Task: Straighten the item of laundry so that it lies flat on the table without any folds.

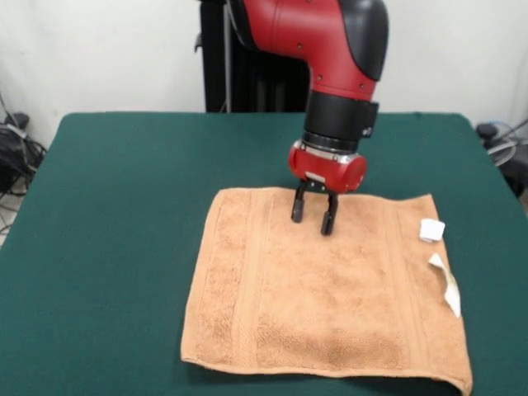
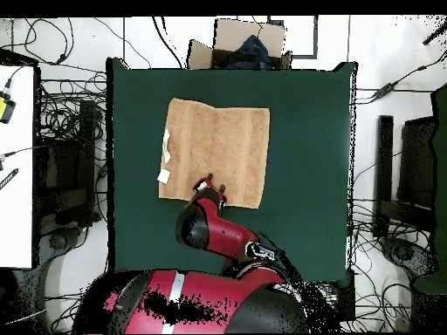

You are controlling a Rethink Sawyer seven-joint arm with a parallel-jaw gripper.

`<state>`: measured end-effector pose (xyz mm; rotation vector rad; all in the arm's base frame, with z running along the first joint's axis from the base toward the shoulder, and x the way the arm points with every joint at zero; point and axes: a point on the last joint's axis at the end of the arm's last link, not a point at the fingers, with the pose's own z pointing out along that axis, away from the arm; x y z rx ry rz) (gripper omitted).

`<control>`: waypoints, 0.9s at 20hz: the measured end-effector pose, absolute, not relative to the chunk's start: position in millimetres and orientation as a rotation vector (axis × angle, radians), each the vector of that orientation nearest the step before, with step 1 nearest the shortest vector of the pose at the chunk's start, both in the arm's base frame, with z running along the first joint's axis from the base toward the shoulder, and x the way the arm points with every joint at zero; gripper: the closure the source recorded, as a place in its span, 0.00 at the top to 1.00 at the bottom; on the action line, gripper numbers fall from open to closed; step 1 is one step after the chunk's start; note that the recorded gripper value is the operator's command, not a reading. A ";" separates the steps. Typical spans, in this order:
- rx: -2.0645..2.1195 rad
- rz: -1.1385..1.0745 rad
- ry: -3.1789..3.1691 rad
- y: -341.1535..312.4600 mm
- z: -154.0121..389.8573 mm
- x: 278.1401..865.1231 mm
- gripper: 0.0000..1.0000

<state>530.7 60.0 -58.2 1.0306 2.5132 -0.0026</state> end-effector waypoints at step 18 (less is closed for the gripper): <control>1.113 -0.021 2.619 61.0 -47.7 463.9 1.00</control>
